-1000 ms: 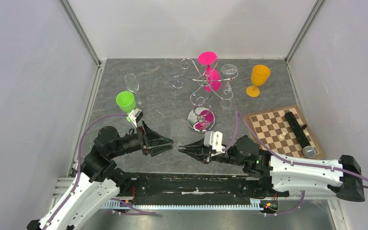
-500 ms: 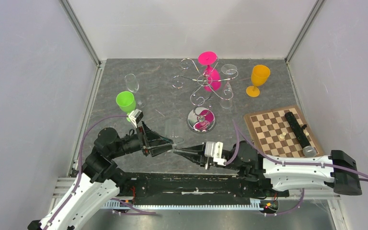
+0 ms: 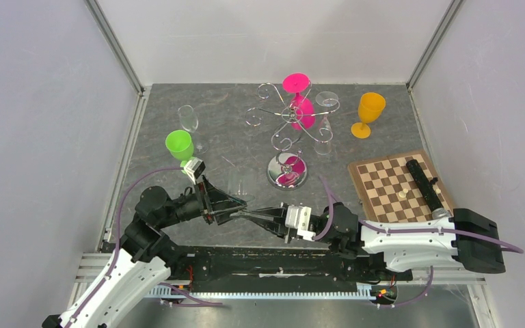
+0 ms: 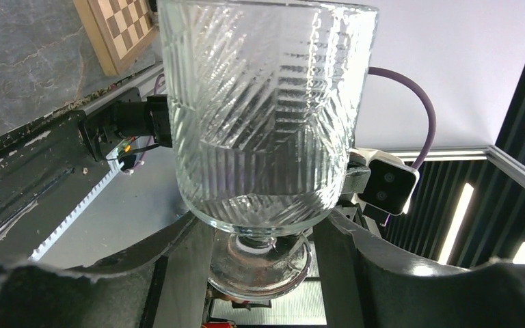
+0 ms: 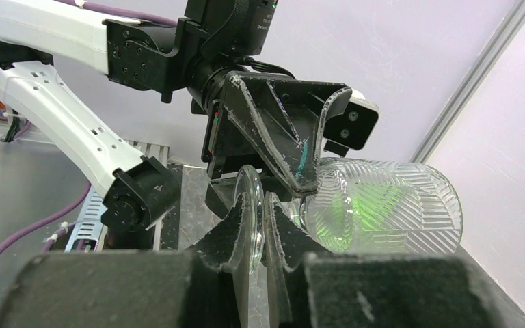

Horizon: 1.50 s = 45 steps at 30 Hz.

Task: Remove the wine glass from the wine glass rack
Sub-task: Place the wine glass at the center of the board.

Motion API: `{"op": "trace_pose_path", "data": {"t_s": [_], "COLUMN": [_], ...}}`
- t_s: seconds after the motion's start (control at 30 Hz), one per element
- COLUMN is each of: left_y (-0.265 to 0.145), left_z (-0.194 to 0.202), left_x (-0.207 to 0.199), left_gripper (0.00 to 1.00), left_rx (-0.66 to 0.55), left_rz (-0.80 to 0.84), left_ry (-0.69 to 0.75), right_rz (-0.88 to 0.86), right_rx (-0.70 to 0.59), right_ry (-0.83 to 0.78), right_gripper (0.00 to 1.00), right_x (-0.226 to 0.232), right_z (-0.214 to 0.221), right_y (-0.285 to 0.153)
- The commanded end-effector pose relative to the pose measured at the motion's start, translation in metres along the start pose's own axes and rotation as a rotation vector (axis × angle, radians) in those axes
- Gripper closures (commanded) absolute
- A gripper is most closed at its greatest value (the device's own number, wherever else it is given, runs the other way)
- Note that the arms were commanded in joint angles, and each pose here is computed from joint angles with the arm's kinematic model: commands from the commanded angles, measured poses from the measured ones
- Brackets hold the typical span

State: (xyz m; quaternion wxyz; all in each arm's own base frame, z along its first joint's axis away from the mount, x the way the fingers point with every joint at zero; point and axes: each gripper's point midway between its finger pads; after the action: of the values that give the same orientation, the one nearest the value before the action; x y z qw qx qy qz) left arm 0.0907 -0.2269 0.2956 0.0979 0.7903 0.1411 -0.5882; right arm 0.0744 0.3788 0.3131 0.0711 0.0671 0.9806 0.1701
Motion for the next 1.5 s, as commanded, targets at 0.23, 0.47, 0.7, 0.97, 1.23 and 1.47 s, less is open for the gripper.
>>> {"op": "trace_pose_path", "data": {"t_s": [0.23, 0.47, 0.7, 0.97, 1.23, 1.47], "left_y": [-0.002, -0.003, -0.004, -0.004, -0.001, -0.002], "left_z": [-0.002, -0.002, -0.003, -0.002, -0.003, 0.001], "left_x": [-0.020, -0.023, -0.028, -0.029, -0.028, -0.023], "left_gripper": [0.59, 0.91, 0.98, 0.98, 0.98, 0.98], "left_rx": [-0.002, -0.005, -0.006, -0.003, 0.002, 0.022], "left_rz": [0.080, 0.094, 0.111, 0.113, 0.106, 0.088], "left_ry": [-0.016, -0.004, 0.013, 0.036, 0.053, 0.081], "right_rz": [-0.001, -0.004, 0.010, 0.042, 0.096, 0.196], "right_rx": [-0.225, -0.222, -0.206, -0.169, -0.117, -0.003], "right_ry": [-0.028, -0.018, -0.007, 0.027, 0.036, 0.073], "right_gripper": [1.00, 1.00, 1.00, 0.71, 0.54, 0.47], "right_x": [-0.001, -0.001, -0.002, -0.007, -0.016, -0.033], "right_z": [-0.061, -0.061, -0.055, -0.052, -0.050, -0.048], "right_y": [0.012, 0.013, 0.009, 0.002, -0.013, -0.026]}}
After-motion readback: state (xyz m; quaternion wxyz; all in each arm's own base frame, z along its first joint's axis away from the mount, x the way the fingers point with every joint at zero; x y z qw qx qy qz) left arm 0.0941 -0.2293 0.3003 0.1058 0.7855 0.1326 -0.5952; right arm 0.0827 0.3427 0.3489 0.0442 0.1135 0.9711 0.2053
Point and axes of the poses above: each gripper's point midway between its finger pads, its own y axis out along the fingers, its own x axis along the line the jaws close on, z = x × y, and after that the axes turned 13 degrees about y, right-handed
